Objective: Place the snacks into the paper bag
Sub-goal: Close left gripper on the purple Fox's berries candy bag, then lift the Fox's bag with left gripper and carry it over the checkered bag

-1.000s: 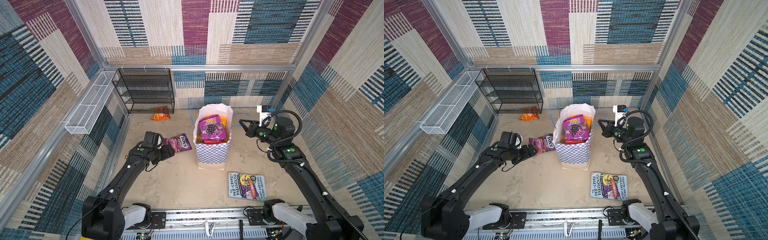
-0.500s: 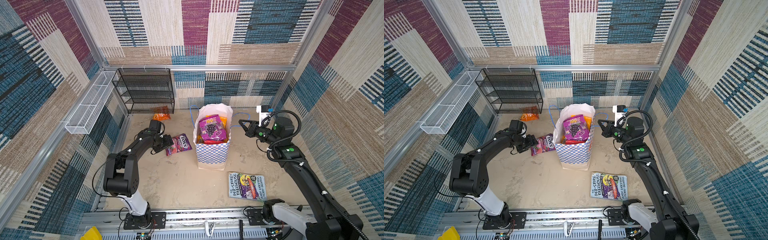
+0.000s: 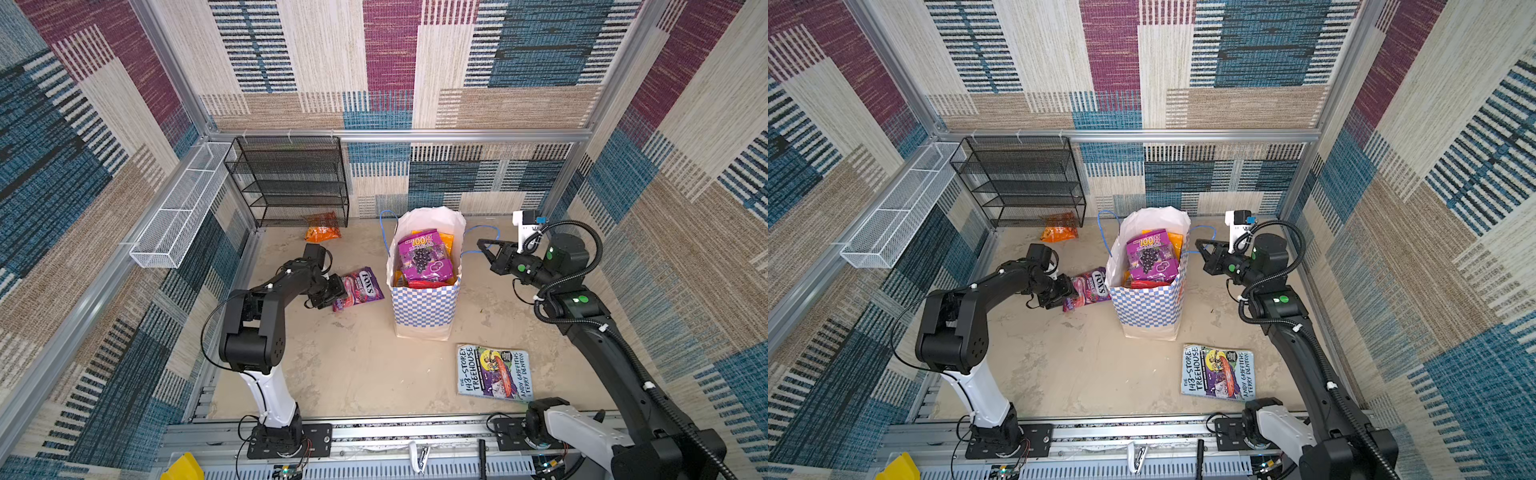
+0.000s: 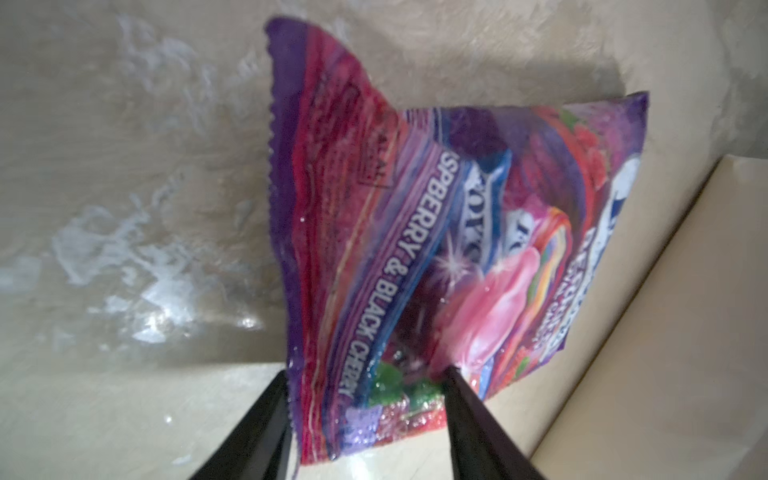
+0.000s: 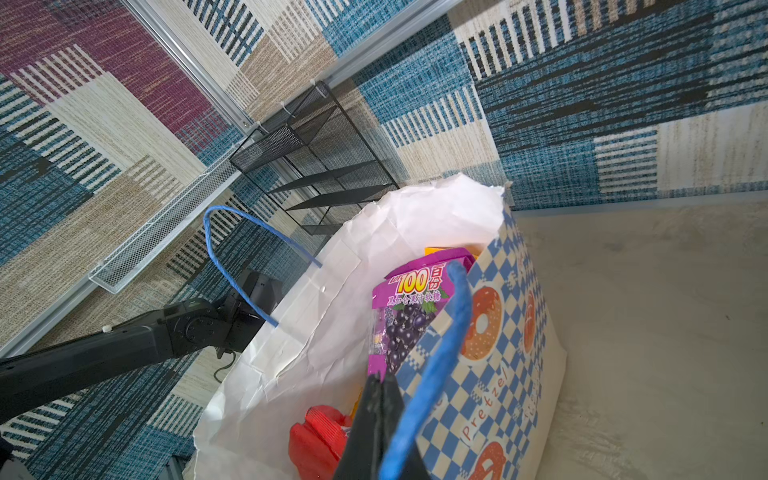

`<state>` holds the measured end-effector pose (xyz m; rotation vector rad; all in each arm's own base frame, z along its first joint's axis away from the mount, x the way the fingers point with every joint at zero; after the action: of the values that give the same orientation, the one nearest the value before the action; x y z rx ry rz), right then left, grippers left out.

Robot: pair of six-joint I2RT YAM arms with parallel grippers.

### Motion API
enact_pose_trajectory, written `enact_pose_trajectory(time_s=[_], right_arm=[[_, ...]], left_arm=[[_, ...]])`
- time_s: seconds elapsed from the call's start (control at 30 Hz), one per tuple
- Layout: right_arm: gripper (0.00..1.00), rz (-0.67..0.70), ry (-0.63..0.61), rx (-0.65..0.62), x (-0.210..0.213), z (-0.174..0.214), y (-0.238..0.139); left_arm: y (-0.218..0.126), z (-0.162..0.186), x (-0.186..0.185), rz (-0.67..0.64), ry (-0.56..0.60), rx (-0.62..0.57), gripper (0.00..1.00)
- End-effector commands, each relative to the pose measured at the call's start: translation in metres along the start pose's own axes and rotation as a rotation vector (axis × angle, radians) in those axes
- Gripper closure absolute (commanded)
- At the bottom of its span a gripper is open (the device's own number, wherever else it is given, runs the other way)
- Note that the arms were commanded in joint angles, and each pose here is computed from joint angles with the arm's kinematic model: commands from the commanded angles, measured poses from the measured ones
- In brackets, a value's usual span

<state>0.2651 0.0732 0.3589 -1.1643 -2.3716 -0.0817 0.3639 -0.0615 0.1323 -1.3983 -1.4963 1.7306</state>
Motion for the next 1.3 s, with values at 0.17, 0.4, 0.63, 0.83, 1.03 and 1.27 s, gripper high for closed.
enact_pose_trajectory(time_s=[0.17,0.4,0.63,0.83,1.03,1.27], right_arm=[[1.00,-0.024,-0.016,-0.017,0.002,-0.002,-0.001],[1.00,-0.024,-0.012,-0.019,0.002,-0.002,-0.001],[1.00,-0.027,-0.013,-0.020,0.003,-0.001,-0.002],[1.00,-0.028,-0.015,-0.022,0.004,-0.002,-0.002],[1.00,-0.029,-0.014,-0.022,0.004,-0.002,-0.003],[1.00,-0.039,-0.014,-0.023,0.005,-0.002,-0.003]], left_arm=[[0.012,0.005,0.005,0.021,-0.018,0.028,0.59],[0.011,0.015,0.006,0.093,-0.057,0.015,0.71],[-0.011,0.022,0.003,0.139,-0.061,-0.029,0.91],[-0.051,0.030,-0.005,0.201,-0.066,-0.111,1.00],[-0.105,0.044,-0.011,0.254,-0.051,-0.232,1.00],[-0.182,0.064,-0.020,0.346,-0.050,-0.385,1.00]])
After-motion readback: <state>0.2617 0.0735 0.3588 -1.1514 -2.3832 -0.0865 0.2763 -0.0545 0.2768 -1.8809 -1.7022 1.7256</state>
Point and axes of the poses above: each gripper's point midway between its finger pads, its own y axis out along the fingers, its own x axis along the line the jaws close on, z = x × y, the point moved 10 cm from there along -y, back along the fingers, and after that the axes turned 5 degrees about -y, right-handed, at the moved point
